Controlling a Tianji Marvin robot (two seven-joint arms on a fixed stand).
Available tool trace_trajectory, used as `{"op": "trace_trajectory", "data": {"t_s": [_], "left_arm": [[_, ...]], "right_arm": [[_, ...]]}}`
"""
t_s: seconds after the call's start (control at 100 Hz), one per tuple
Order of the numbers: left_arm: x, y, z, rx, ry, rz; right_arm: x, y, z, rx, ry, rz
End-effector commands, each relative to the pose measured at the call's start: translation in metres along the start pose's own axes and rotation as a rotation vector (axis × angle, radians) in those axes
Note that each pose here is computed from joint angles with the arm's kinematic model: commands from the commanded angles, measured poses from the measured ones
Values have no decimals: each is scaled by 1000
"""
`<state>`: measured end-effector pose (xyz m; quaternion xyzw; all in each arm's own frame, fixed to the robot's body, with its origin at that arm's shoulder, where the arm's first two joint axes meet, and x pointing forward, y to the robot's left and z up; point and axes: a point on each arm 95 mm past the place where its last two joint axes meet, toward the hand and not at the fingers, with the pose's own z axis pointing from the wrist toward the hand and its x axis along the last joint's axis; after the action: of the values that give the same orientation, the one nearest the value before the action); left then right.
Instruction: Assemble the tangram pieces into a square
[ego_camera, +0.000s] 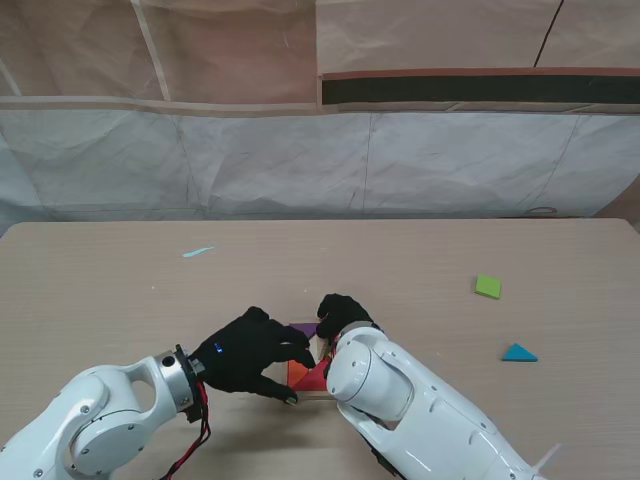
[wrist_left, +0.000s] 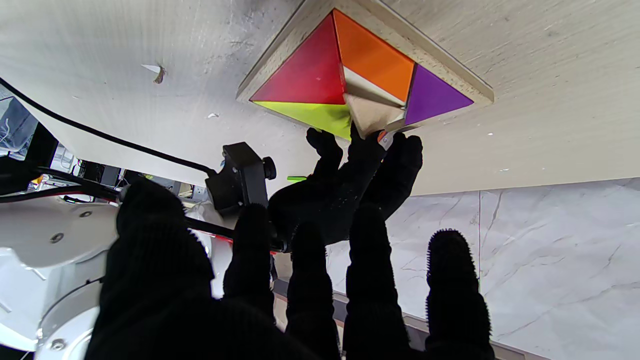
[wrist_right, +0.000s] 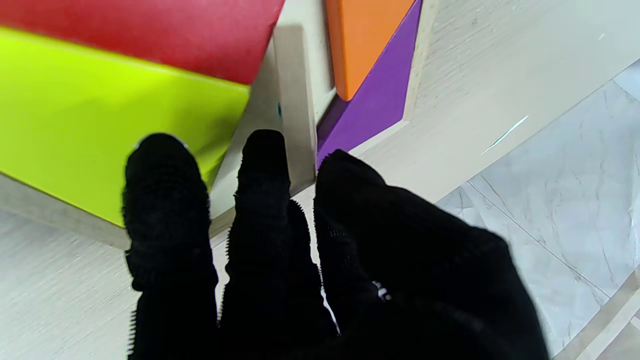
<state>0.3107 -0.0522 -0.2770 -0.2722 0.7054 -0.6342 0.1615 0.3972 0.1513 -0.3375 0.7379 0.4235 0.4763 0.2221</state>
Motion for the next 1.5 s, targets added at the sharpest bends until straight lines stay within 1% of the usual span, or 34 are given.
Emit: {"op": "trace_trajectory", "data": {"t_s": [0.0,0.06,0.17,0.27,0.43,0.55,0.67,0.77,0.92,1.04,1.13,1.23,1.32,1.49], "left_arm": [[1,2,-1,-10,-1,-1],[1,2,-1,-8,-1,-1],[1,2,-1,-6,-1,0],[2,2,-1,-6,-1,0],[2,1,-1,-7,2,4],[2,1,0,-5,2,4],[2,1,0,-4,2,9],[2,1,-1,-3,0,10],[1,1,-1,-1,-4,9],[1,0,-2,2,-7,9],[2,0,-2,7,-8,11],[1,0,-2,10,-10,13],[1,0,-2,14,-11,13],[2,0,-2,18,-14,14]], "right_arm": [[6,-5,-3,17,4,17],[7,-6,-3,25,2,24],[6,-7,-4,43,0,9],[4,-6,-3,35,1,-21],[0,-1,-3,14,25,-103],[-4,4,-2,-21,63,-209],[-6,6,-2,-38,95,-246],[-8,9,-3,-84,149,-297],[-13,18,-6,-178,263,-432],[-20,25,-10,-213,353,-541],[-29,30,-12,-209,396,-650],[-40,33,-10,-191,425,-756],[-49,33,-9,-157,437,-808],[-59,30,-8,-54,440,-910]]}}
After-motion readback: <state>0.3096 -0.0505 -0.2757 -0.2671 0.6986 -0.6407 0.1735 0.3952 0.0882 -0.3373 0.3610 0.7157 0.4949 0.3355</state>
